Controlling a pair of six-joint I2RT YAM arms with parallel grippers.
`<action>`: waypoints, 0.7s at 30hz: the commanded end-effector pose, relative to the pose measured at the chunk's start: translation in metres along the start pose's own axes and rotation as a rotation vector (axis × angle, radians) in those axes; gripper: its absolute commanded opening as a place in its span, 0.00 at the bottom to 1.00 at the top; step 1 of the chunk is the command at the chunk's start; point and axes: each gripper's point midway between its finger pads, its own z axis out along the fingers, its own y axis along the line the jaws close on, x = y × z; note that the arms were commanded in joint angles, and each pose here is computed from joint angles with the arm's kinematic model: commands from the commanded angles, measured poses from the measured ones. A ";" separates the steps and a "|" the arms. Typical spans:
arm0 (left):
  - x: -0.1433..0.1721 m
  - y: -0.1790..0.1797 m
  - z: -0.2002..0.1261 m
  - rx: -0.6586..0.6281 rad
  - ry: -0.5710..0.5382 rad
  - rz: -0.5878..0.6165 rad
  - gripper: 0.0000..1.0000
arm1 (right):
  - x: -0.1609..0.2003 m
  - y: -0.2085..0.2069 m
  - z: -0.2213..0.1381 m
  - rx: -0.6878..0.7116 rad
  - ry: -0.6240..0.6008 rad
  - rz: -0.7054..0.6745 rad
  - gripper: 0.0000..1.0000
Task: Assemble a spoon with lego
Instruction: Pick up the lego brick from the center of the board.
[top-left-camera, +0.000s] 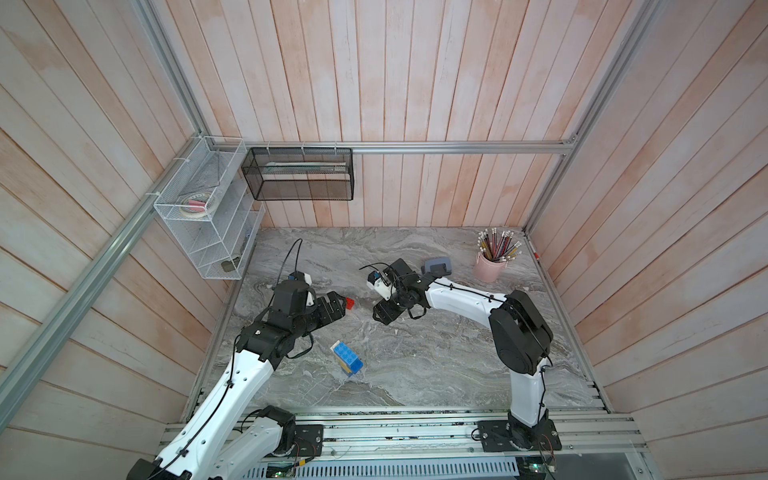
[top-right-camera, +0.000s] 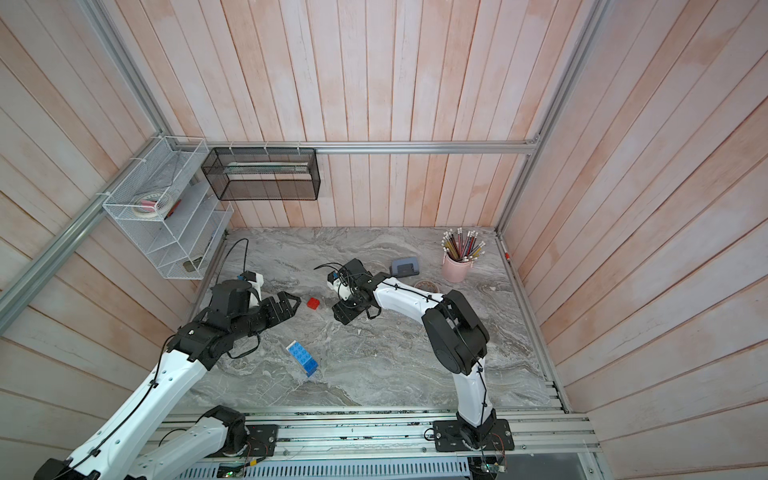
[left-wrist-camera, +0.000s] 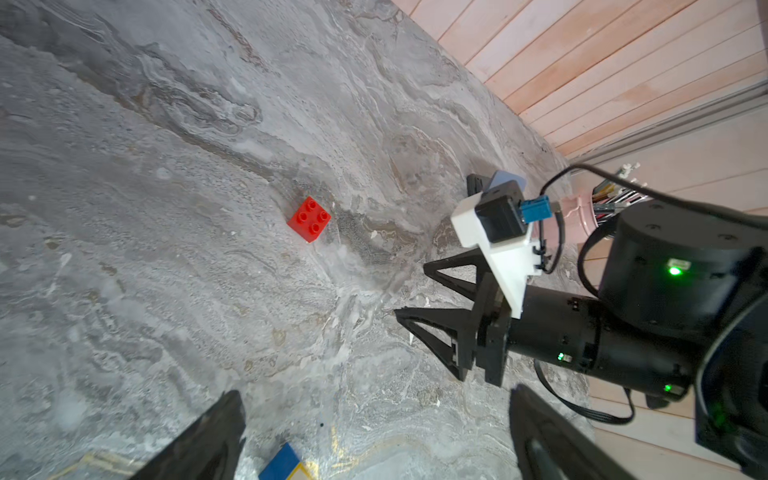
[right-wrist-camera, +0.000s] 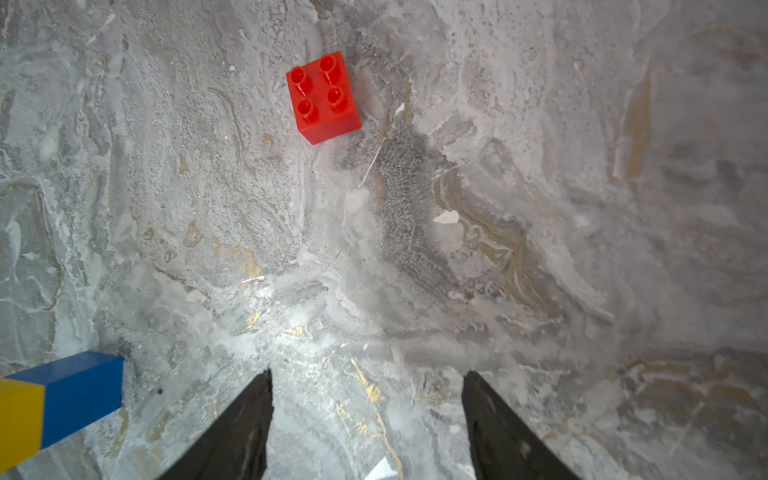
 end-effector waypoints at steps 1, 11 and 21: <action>-0.010 -0.017 0.004 0.074 -0.008 0.050 1.00 | -0.023 0.004 -0.001 -0.094 -0.092 -0.084 0.74; -0.017 -0.010 0.005 0.049 -0.045 0.065 1.00 | -0.057 0.002 0.039 -0.126 -0.112 -0.136 0.74; -0.009 -0.003 0.004 0.039 -0.025 0.093 1.00 | -0.083 0.017 0.078 -0.097 -0.116 -0.207 0.74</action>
